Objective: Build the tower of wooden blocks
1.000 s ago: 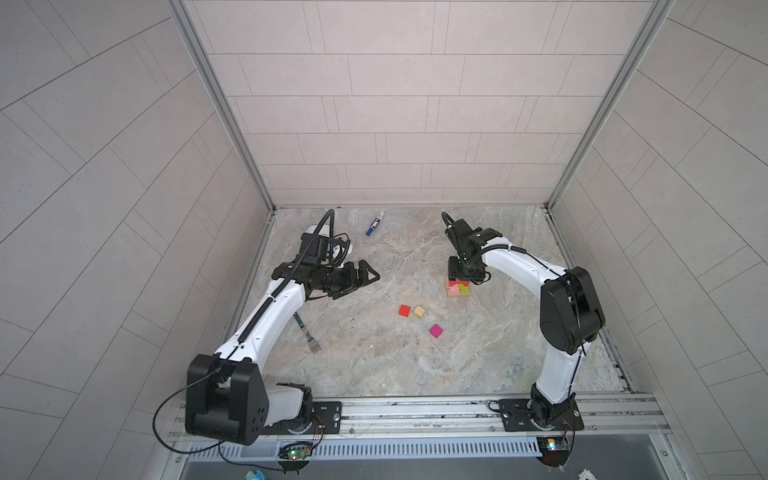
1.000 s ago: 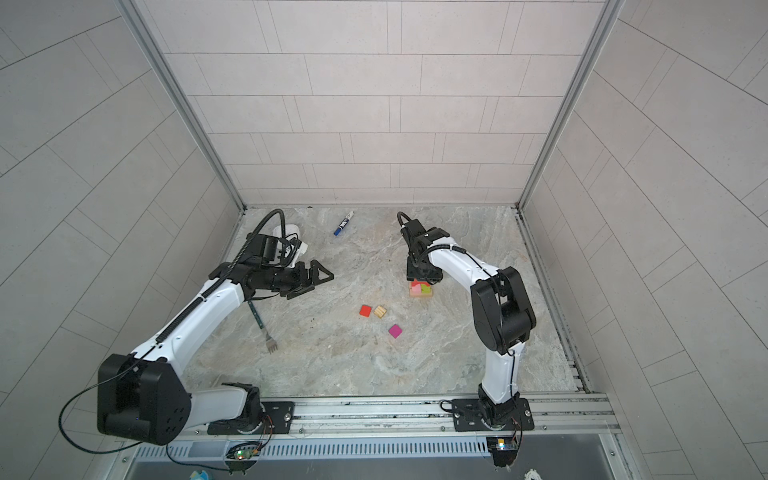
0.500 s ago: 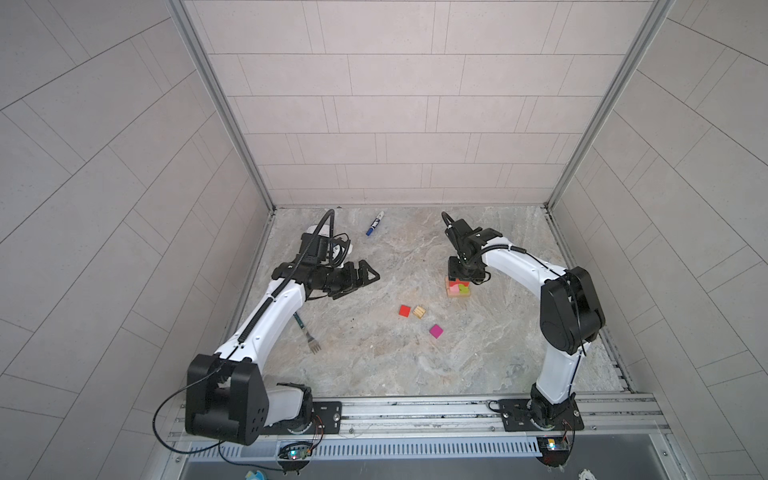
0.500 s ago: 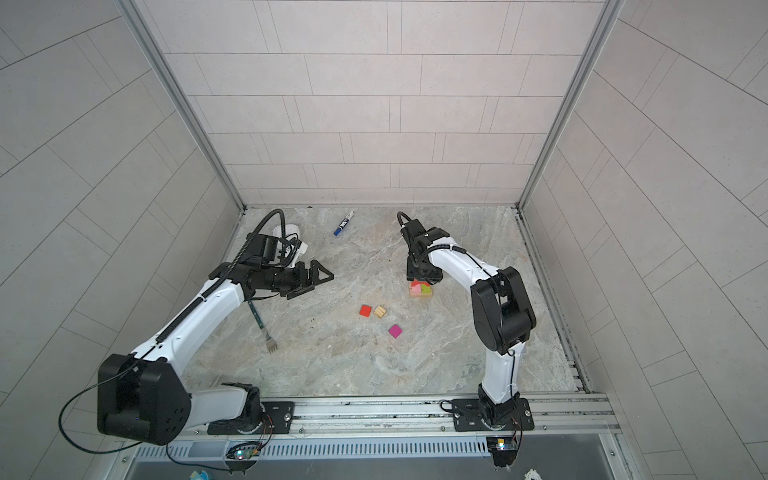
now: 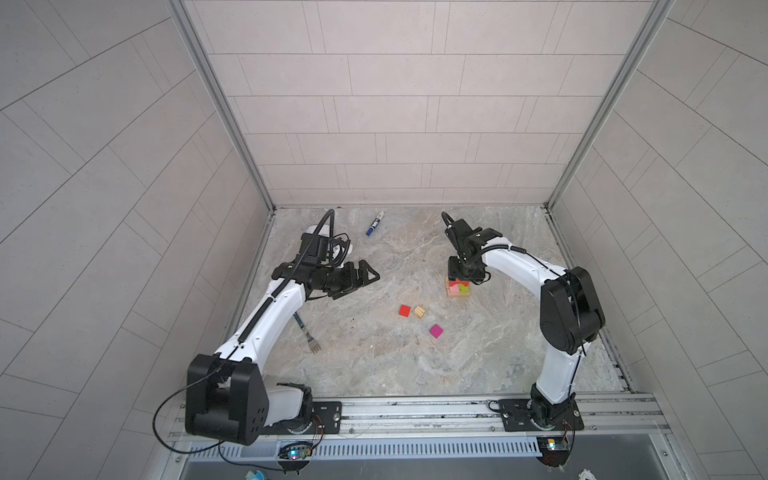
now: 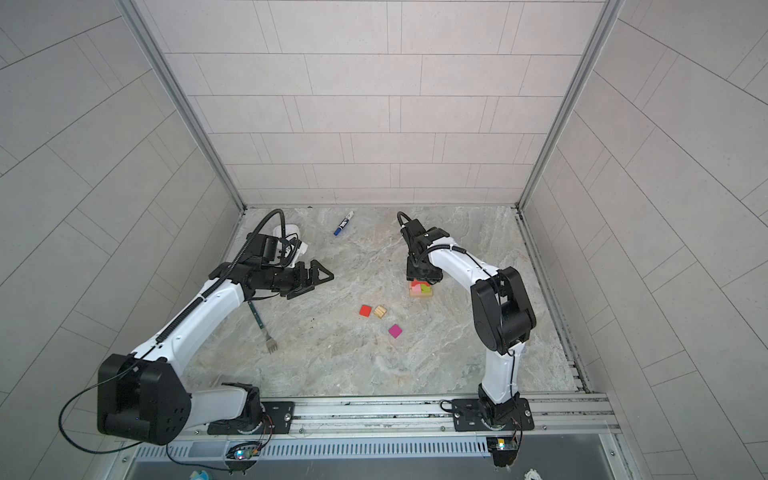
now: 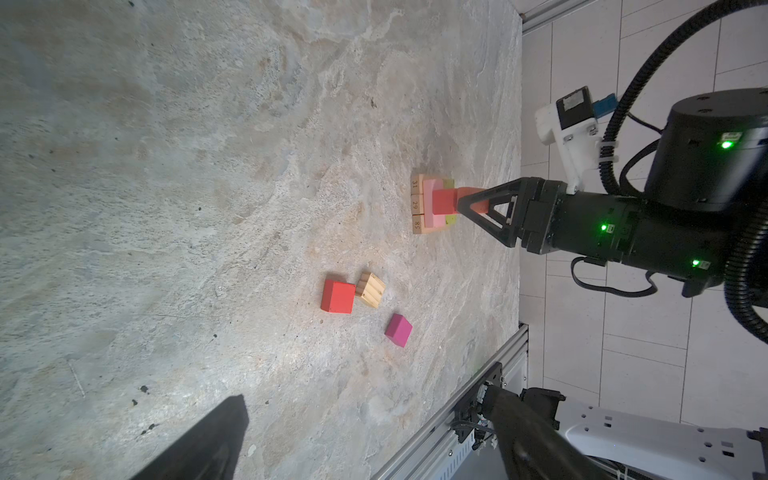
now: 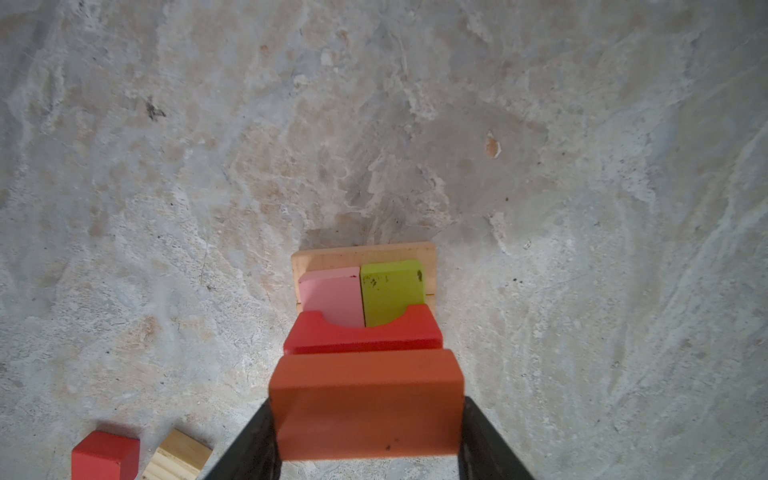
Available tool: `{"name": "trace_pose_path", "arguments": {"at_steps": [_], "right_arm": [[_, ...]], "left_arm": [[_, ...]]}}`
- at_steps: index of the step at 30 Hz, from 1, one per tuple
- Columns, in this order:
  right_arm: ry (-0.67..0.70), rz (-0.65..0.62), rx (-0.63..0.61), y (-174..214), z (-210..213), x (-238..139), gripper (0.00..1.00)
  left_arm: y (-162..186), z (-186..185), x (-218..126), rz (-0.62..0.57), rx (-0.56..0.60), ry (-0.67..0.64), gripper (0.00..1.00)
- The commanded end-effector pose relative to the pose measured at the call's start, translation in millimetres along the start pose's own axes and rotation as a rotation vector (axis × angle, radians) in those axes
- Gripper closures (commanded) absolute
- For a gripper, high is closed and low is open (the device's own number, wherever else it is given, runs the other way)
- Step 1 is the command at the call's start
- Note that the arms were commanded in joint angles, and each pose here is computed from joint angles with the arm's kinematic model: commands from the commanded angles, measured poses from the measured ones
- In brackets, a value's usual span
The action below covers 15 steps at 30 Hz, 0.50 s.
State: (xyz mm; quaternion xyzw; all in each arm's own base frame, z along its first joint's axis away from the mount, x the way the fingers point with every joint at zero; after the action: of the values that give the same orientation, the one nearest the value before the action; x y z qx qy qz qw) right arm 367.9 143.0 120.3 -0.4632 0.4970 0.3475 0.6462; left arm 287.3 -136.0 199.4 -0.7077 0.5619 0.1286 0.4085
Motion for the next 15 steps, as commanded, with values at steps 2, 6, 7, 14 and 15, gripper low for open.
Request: {"name": "trace_pose_path", "arguments": {"at_steps": [2, 6, 7, 14, 15], "right_arm": [[0.030, 0.007, -0.005, 4.9, -3.7, 4.1, 0.46], [0.032, 0.006, -0.007, 5.0, -4.1, 3.9, 0.45], [0.033, 0.004, -0.007, 4.8, -4.2, 3.5, 0.45], [0.042, -0.003, -0.010, 4.6, -5.9, 2.1, 0.44], [0.043, -0.003, -0.009, 4.3, -6.3, 2.2, 0.44]], "left_arm": [[-0.7, -2.3, -4.8, -0.023, 0.016, 0.004, 0.01], [-0.5, -2.1, -4.6, -0.023, 0.017, 0.003, 0.01], [-0.4, -1.7, -4.5, -0.022, 0.014, 0.002, 0.01], [-0.1, -1.8, -4.6, -0.022, 0.015, 0.002, 0.01], [-0.5, -2.0, -4.9, -0.024, 0.016, 0.003, 0.01]]}}
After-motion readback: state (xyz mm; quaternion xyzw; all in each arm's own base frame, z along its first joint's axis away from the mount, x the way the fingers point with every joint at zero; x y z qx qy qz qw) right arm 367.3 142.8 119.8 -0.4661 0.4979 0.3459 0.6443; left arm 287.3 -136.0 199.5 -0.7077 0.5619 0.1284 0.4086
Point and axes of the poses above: each gripper's point midway between its finger pads, its own x axis out along the fingers, its own z axis along the line the jaws close on, y = z × x, the point moved 3 cm from there along -x, back along the fingers, and after that the axes turned 12 degrees about x, right-handed, at the moved point
